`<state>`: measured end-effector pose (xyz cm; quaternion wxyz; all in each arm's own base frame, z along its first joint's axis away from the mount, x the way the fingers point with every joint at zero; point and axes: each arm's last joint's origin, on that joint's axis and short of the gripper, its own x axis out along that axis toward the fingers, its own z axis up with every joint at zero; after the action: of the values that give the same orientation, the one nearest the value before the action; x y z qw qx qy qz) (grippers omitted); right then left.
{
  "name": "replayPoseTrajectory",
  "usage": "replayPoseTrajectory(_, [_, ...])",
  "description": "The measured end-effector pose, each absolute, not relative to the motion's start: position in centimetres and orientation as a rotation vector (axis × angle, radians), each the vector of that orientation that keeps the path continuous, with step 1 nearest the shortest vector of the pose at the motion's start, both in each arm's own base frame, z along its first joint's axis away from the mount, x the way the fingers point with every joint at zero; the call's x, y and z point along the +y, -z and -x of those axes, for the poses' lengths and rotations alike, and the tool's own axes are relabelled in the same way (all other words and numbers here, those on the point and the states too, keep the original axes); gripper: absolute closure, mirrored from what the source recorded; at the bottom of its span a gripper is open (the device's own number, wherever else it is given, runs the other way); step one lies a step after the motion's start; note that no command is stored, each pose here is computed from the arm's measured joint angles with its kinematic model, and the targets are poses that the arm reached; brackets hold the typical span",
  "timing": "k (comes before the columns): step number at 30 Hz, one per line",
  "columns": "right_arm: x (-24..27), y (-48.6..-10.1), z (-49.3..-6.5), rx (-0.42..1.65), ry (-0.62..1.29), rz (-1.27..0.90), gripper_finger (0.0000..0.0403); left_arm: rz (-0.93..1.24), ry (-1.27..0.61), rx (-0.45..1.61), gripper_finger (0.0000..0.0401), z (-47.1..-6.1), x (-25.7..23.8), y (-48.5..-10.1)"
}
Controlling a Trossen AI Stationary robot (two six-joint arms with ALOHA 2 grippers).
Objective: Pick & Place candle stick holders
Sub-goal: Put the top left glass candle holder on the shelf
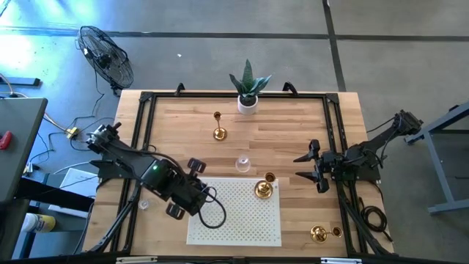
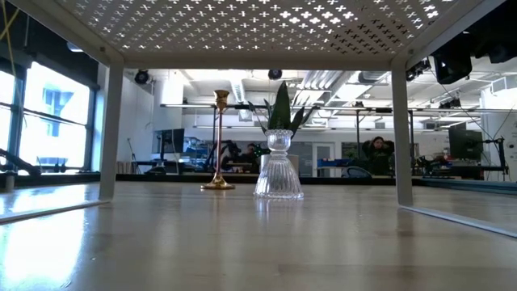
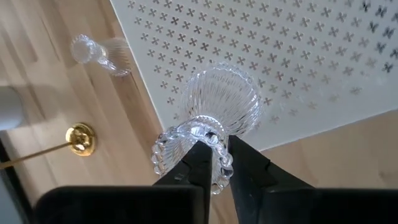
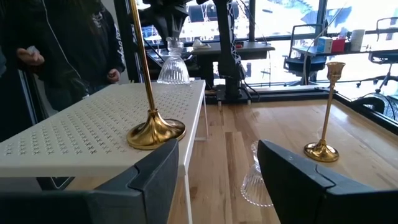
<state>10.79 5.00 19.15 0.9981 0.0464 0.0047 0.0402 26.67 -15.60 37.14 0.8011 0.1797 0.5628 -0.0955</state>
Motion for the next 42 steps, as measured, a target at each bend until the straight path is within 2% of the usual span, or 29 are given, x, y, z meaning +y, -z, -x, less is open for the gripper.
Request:
replayPoseTrajectory(3, [5.0,-19.1,-10.8,0.01,-0.08,-0.094,0.019,-0.351,0.207,1.209,0.0332,-26.7,-15.7,-37.3])
replayPoseTrajectory(7, [5.0,-19.1,-10.8,0.01,-0.079,-0.093,0.0192,-0.337,0.232,1.204,0.0319,-26.8,-15.8,-37.3])
replayPoseTrajectory(42, [5.0,-19.1,-10.8,0.009,-0.081,-0.086,0.0191,-0.397,0.204,1.102,0.0313,-27.2,-15.8,-38.4])
